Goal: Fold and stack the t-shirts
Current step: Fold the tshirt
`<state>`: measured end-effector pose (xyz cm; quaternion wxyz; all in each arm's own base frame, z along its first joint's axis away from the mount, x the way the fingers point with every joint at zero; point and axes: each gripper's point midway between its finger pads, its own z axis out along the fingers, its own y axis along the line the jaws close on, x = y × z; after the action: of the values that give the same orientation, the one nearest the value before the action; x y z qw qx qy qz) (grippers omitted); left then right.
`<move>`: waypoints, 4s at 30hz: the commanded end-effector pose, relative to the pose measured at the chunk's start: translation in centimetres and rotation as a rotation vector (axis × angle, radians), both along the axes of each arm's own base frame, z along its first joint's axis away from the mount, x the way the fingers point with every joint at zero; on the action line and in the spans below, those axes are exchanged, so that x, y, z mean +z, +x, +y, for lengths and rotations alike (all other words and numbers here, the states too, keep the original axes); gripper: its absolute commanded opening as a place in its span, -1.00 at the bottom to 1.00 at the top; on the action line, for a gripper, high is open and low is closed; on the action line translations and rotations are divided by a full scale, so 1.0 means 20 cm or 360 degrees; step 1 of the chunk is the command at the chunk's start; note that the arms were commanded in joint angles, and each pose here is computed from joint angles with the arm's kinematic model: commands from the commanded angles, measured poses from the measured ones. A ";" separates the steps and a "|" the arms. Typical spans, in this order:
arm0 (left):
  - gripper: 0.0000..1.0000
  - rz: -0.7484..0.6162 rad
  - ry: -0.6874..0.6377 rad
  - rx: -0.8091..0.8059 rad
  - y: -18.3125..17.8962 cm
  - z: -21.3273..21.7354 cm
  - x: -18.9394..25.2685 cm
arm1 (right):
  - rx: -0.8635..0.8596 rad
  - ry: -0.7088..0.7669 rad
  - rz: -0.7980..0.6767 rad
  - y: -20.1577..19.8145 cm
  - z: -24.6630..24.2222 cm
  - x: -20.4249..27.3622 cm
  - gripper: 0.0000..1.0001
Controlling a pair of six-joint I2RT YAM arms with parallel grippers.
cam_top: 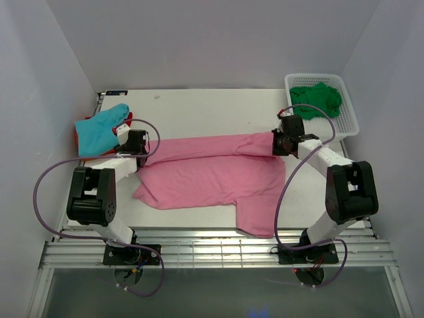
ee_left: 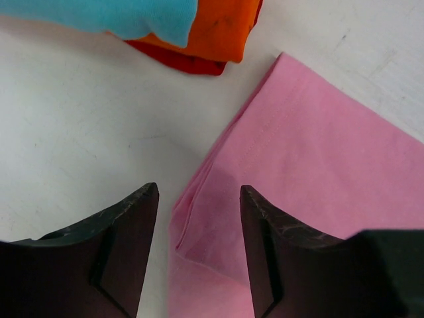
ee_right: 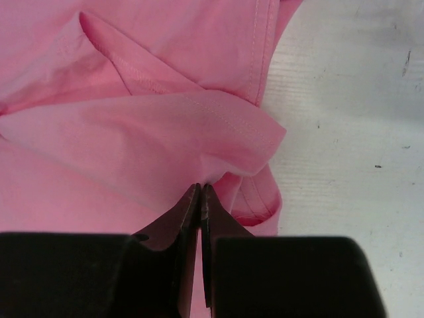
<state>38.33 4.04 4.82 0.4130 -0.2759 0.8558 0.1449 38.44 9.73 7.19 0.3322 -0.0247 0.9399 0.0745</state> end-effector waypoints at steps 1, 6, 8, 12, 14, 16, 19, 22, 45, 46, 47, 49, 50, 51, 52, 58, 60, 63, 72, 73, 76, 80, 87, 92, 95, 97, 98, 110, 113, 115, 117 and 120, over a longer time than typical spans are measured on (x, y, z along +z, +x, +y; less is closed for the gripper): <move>0.27 -0.0010 0.0029 0.0067 -0.06 0.01 0.03 | -0.0034 -0.0106 0.0023 -0.04 -0.03 -0.01 -0.85; 0.21 -0.0211 0.0064 0.0001 -0.03 -0.12 0.19 | -0.0053 -0.0141 -0.0039 -0.05 -0.03 0.08 -0.72; 0.14 -0.0307 0.0088 -0.0064 0.00 -0.22 0.27 | -0.0052 -0.0155 -0.0046 -0.07 -0.04 0.13 -0.52; -0.32 -0.0452 0.0003 -0.0238 0.12 -0.42 0.40 | -0.0038 -0.0154 -0.0149 -0.07 -0.02 0.28 -0.45; -0.52 -0.0419 -0.0032 -0.0310 0.18 -0.51 0.35 | -0.0020 -0.0120 -0.0191 -0.07 0.00 0.33 -0.43; -0.80 -0.0391 -0.0095 -0.0388 0.25 -0.61 0.30 | 0.0016 -0.0053 -0.0280 -0.02 0.04 0.38 -0.40; -1.00 -0.0351 -0.0134 -0.0485 0.32 -0.73 0.21 | 0.0110 0.0008 -0.0293 0.06 0.13 0.35 -0.39; -1.00 -0.0303 -0.0174 -0.0559 0.39 -0.82 0.12 | 0.0196 0.0051 -0.0254 0.17 0.21 0.26 -0.40; -1.00 -0.0240 -0.0150 -0.0653 0.45 -0.91 0.01 | 0.0390 0.0269 -0.0183 0.51 0.48 0.05 -0.38; -1.00 -0.0243 -0.0152 -0.0652 0.45 -0.91 0.01 | 0.0389 0.0268 -0.0178 0.51 0.48 0.05 -0.38; -1.00 -0.0246 -0.0151 -0.0650 0.45 -0.91 0.02 | 0.0390 0.0268 -0.0168 0.50 0.48 0.04 -0.37; -1.00 -0.0242 -0.0149 -0.0648 0.44 -0.90 0.01 | 0.0388 0.0262 -0.0132 0.49 0.48 0.00 -0.36; -1.00 -0.0240 -0.0146 -0.0646 0.44 -0.90 0.01 | 0.0389 0.0259 -0.0123 0.49 0.48 -0.01 -0.36; -1.00 -0.0243 -0.0149 -0.0645 0.44 -0.90 0.01 | 0.0388 0.0254 -0.0104 0.48 0.48 -0.03 -0.36; -1.00 -0.0240 -0.0145 -0.0644 0.44 -0.90 0.01 | 0.0389 0.0252 -0.0095 0.48 0.47 -0.04 -0.36; -1.00 -0.0231 -0.0136 -0.0640 0.44 -0.89 0.00 | 0.0397 0.0243 -0.0061 0.44 0.47 -0.06 -0.47; -1.00 -0.0228 -0.0139 -0.0637 0.44 -0.89 0.00 | 0.0401 0.0244 -0.0049 0.43 0.46 -0.06 -0.60; -1.00 -0.0223 -0.0138 -0.0631 0.43 -0.89 -0.01 | 0.0408 0.0239 -0.0026 0.41 0.46 -0.07 -0.70; -1.00 -0.0218 -0.0140 -0.0624 0.42 -0.88 -0.01 | 0.0439 0.0243 -0.0044 0.30 0.46 0.00 -0.81; -1.00 -0.0213 -0.0141 -0.0626 0.41 -0.88 -0.02 | 0.0457 0.0250 -0.0074 0.28 0.48 0.06 -0.81; -1.00 -0.0213 -0.0142 -0.0621 0.41 -0.88 -0.02 | 0.0484 0.0250 -0.0071 0.19 0.48 0.09 -0.81; -1.00 -0.0214 -0.0152 -0.0622 0.40 -0.88 -0.01 | 0.0544 0.0248 -0.0098 0.04 0.53 0.17 -0.81; -1.00 -0.0221 -0.0173 -0.0636 0.39 -0.89 0.01 | 0.0576 0.0241 -0.0011 -0.19 0.55 0.10 -0.81; -1.00 -0.0229 -0.0176 -0.0641 0.39 -0.89 0.02 | 0.0596 0.0234 0.0016 -0.33 0.58 0.08 -0.81; -1.00 -0.0226 -0.0169 -0.0647 0.38 -0.89 0.03 | 0.0618 0.0231 0.0035 -0.40 0.60 0.08 -0.81; -1.00 -0.0223 -0.0170 -0.0649 0.38 -0.89 0.02 | 0.0626 0.0212 0.0048 -0.44 0.62 0.07 -0.81; -1.00 -0.0218 -0.0172 -0.0652 0.38 -0.89 0.02 | 0.0627 0.0213 0.0037 -0.45 0.63 0.09 -0.81; -1.00 -0.0203 -0.0187 -0.0675 0.38 -0.91 0.00 | 0.0713 0.0149 0.0132 -0.67 0.67 0.05 -0.03; -1.00 -0.0197 -0.0183 -0.0675 0.38 -0.91 -0.01 | 0.0684 0.0129 0.0058 -0.67 0.66 0.11 0.09; -1.00 -0.0192 -0.0180 -0.0676 0.38 -0.91 -0.01 | 0.0646 0.0136 -0.0064 -0.62 0.65 0.18 0.14; -1.00 -0.0187 -0.0183 -0.0676 0.38 -0.91 -0.02 | 0.0606 0.0106 -0.0112 -0.59 0.63 0.19 0.16; -1.00 -0.0185 -0.0187 -0.0680 0.38 -0.92 -0.02 | 0.0650 0.0081 -0.0033 -0.57 0.67 0.15 0.14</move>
<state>46.09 -13.59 2.71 0.4593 -0.1248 0.8794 0.0041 25.77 22.67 9.86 0.3121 -0.2083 0.9103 0.1747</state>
